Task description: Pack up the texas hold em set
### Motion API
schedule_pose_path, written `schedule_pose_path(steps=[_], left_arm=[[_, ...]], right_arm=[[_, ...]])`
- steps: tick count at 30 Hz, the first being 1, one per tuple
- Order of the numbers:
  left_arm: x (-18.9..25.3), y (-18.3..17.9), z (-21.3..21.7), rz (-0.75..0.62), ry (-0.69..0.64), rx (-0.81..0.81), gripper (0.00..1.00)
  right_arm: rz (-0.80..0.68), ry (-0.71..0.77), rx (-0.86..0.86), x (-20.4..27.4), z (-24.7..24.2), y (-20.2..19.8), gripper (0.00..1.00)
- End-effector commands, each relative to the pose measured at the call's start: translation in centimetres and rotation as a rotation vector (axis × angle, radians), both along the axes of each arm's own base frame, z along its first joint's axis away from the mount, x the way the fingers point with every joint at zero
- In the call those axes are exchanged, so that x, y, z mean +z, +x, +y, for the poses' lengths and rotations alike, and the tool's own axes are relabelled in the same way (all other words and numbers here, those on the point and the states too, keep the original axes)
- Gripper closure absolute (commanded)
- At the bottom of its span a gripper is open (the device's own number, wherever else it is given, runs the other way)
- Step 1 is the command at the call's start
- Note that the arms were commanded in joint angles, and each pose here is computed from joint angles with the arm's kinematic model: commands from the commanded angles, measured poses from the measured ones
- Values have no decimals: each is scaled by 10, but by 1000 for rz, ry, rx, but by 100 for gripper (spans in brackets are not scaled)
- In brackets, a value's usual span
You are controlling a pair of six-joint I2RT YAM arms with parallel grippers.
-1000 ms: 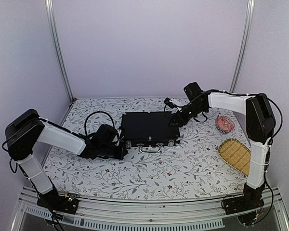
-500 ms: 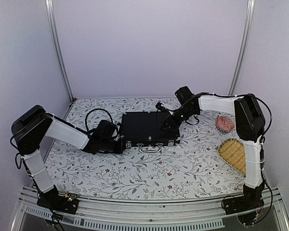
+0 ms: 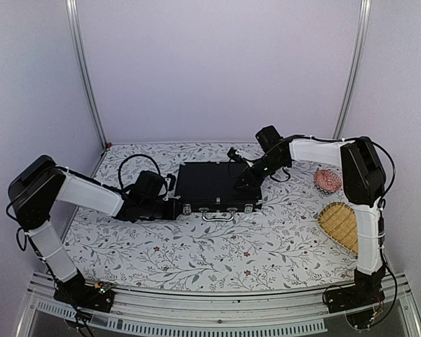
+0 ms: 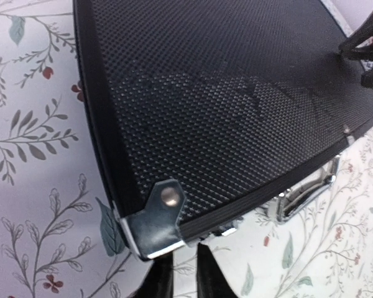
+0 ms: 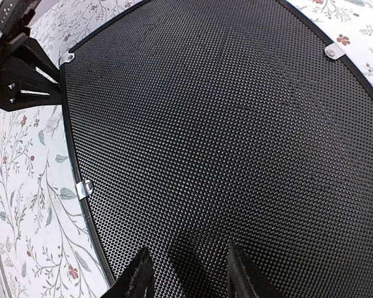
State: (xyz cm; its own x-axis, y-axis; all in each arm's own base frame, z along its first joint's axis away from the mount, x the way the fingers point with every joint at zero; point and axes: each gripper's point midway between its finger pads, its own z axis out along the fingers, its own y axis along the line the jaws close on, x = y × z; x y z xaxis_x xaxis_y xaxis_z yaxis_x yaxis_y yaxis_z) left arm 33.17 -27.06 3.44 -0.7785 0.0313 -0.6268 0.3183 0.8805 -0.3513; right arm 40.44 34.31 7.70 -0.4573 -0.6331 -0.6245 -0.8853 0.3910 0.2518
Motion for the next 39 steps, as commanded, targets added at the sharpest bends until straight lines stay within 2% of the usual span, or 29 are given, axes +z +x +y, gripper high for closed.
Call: schedule_pose_path(steps=[1, 3, 5, 13, 24, 32, 37, 39], left_arm=[[11, -12, -1, 12, -37, -15, 82], [9, -14, -2, 18, -40, -25, 86], [8, -14, -6, 21, -49, -41, 100], [-4, -6, -18, 33, -53, -72, 100], [-16, 21, -17, 3, -33, -23, 100], [-7, 30, -4, -70, -28, 57, 100], [22, 10, -7, -124, -66, -10, 100], [34, 0, 2, -147, -78, -6, 84]], right_arm=[[187, -148, -1, -70, -21, -34, 58], [186, -148, -2, -70, -21, -34, 58], [186, -151, -1, -71, -20, -34, 58], [194, -166, -4, -75, -23, -35, 58], [204, -172, -3, -79, -24, -37, 58], [213, -178, -4, -83, -25, -38, 58], [201, -168, -7, -76, -24, -36, 58], [191, -163, -10, -71, -23, -34, 58]])
